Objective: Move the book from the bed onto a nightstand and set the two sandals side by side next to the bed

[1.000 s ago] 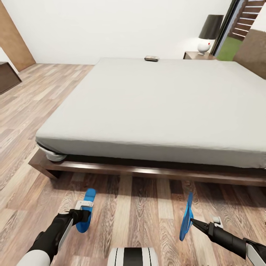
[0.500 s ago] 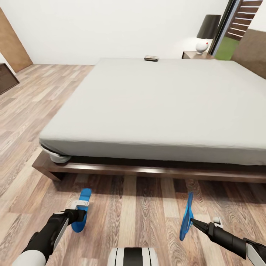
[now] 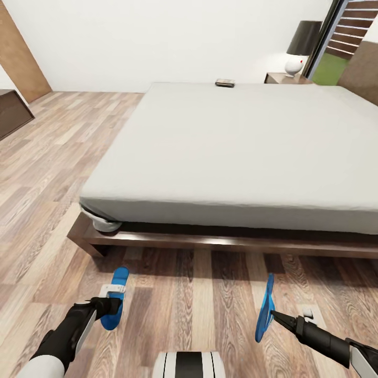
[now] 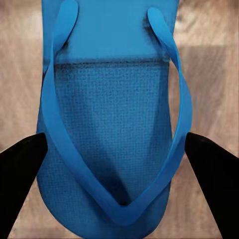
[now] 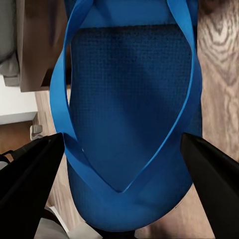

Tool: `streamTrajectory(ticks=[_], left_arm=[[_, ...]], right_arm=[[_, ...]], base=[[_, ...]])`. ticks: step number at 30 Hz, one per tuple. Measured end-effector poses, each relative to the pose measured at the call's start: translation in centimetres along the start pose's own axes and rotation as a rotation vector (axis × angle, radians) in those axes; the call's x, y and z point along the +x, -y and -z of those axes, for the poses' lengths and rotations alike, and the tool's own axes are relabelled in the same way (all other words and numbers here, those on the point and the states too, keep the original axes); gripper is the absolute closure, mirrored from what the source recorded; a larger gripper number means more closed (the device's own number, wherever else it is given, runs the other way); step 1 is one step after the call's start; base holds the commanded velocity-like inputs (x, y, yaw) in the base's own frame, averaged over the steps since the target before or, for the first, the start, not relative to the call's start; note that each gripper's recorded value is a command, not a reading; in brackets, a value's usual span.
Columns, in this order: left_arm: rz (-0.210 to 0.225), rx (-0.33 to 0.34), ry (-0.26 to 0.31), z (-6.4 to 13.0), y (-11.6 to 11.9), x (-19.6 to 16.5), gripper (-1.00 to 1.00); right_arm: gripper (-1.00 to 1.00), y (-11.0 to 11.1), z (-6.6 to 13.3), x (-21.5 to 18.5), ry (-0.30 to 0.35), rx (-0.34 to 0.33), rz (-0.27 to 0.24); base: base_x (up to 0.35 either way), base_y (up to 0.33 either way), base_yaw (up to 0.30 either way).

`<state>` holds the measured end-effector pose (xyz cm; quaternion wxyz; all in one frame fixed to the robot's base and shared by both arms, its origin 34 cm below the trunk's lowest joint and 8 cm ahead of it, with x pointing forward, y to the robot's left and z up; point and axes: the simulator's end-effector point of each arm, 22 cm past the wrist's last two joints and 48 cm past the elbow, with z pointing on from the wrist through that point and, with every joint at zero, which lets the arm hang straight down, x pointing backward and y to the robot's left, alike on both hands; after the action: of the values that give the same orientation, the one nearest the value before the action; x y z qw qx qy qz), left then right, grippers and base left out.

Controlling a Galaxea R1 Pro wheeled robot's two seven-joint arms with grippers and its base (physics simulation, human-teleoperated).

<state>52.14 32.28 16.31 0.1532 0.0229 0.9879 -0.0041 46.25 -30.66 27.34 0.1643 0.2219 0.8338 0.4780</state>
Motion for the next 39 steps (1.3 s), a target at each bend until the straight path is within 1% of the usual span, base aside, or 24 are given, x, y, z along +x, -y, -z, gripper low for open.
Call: streamTrajectory(ticks=[5,12,21,39], left_arm=[[0.000,0.000,0.002,0.0,0.1,-0.1,1.00],[0.001,0.001,0.001,0.0,0.1,0.0,1.00],[0.001,0.003,0.001,0.0,0.4,0.0,1.00],[0.002,0.011,-0.072,-2.5,0.9,3.5,1.00]], right_arm=[[1.00,0.0,0.0,0.0,0.000,0.000,0.000],[1.00,0.0,0.0,0.0,0.000,0.000,0.000],[1.00,0.0,0.0,0.0,0.000,0.000,0.000],[1.00,2.9,-0.5,1.7,-0.033,0.039,-0.053]], base=[[0.028,0.084,0.000],[0.219,0.004,0.000],[0.013,0.000,0.000],[0.000,0.000,0.000]])
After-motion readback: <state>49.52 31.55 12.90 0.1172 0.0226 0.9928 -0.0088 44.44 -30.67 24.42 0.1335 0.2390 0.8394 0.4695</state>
